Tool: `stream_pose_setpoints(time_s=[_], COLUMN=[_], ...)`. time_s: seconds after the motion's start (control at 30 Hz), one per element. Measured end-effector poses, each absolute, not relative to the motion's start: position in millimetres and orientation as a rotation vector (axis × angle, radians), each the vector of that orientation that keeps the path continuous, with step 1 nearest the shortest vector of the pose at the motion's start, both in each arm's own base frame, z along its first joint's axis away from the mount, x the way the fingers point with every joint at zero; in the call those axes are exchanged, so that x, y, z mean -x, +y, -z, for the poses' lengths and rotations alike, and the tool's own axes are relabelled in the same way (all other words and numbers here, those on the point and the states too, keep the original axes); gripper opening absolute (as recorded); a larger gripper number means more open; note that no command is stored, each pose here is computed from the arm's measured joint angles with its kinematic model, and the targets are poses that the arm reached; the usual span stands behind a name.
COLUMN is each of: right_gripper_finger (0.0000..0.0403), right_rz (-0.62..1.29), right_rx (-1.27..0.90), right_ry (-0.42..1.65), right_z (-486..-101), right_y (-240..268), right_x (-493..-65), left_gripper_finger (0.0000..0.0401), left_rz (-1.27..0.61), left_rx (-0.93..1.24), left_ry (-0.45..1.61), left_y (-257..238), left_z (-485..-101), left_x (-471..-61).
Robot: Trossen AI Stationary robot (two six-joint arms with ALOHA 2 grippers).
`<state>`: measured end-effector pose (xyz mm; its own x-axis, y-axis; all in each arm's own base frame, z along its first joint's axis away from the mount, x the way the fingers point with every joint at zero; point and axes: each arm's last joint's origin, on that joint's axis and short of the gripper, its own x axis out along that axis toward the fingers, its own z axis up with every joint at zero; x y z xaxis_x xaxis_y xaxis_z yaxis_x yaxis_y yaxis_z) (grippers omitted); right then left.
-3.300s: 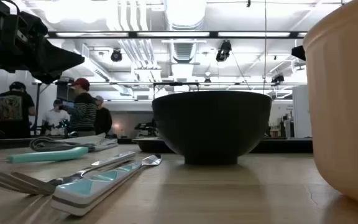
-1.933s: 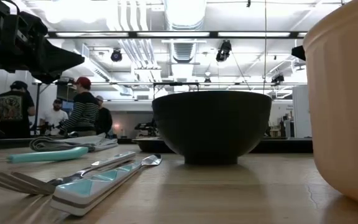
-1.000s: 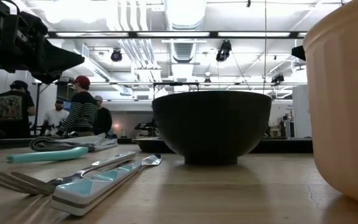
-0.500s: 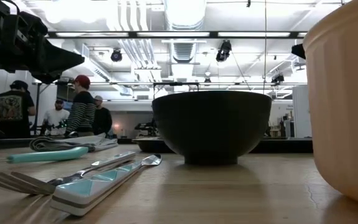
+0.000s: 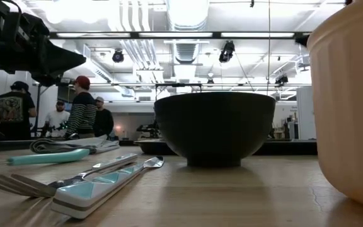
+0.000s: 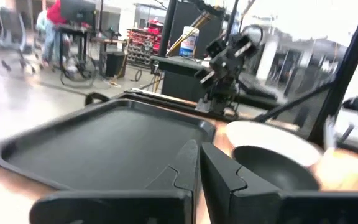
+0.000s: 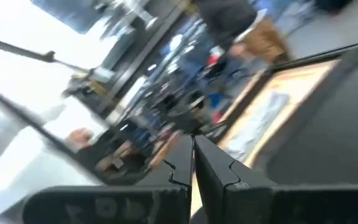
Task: Set up tray
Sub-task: Put the yellow mug on the black tray
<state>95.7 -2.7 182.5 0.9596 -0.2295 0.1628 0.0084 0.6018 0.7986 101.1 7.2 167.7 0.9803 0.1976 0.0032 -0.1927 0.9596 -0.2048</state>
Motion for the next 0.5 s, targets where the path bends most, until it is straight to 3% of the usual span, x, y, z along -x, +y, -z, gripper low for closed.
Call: stream_pose_setpoints(time_s=[0.17, 0.27, 0.5], right_gripper_finger=[0.0009, 0.0014, 0.0066], right_rz=[0.225, 0.274, 0.333], right_rx=[-0.861, -0.872, -0.873], right_ry=[-0.246, -0.244, -0.195], right_z=[-179, -177, -171], right_y=[-4, -5, -6], right_x=[-98, -99, -104], left_gripper_finger=[0.0, 0.0, 0.0], left_rz=[-0.195, -0.195, -0.2], left_rx=[0.409, 0.427, 0.403], left_ry=[-0.046, -0.048, -0.041], left_y=[7, 7, 7], left_z=[-168, -168, -167], left_x=[-101, -101, -101])
